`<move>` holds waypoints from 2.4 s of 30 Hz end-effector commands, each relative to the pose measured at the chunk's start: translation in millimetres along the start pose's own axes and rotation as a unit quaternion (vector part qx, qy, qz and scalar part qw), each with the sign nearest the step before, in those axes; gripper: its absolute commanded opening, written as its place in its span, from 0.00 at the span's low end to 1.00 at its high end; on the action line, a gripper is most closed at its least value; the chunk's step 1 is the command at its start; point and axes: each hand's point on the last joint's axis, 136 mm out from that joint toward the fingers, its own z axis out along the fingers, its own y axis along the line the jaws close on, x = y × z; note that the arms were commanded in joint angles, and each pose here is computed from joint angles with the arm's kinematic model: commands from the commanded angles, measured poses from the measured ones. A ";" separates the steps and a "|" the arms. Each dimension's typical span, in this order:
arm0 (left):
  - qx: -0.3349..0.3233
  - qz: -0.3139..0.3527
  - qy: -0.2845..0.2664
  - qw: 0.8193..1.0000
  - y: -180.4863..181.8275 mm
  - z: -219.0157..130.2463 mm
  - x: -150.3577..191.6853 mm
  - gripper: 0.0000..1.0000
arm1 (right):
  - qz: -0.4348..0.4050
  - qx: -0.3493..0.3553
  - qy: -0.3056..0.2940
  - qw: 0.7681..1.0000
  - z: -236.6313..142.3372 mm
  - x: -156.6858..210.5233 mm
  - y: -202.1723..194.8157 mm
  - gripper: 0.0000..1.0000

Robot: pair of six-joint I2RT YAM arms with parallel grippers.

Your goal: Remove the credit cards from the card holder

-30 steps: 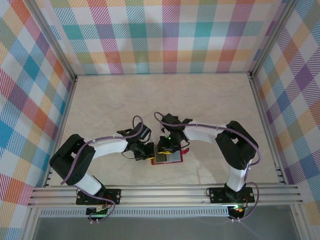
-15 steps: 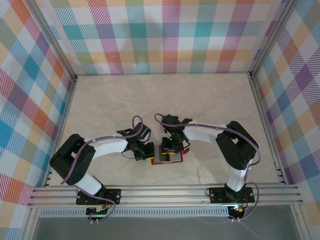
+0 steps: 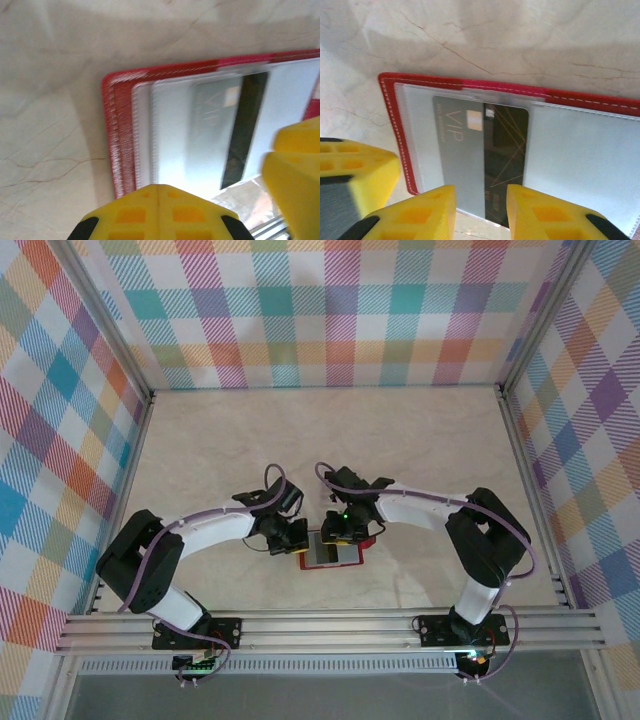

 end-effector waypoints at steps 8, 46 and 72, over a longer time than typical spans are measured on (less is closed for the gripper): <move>0.005 0.018 0.020 1.000 -21.0 8.2 0.9 0.01 | 0.016 -0.036 0.024 0.999 14.7 3.2 -5.5 0.31; -0.076 0.014 0.054 0.996 24.0 30.3 17.2 0.00 | 0.055 -0.110 -0.008 0.992 5.5 -2.3 -12.5 0.09; -0.065 0.055 -0.008 0.996 10.2 -14.1 1.4 0.14 | -0.150 -0.014 -0.117 0.982 -76.9 -24.3 -16.6 0.02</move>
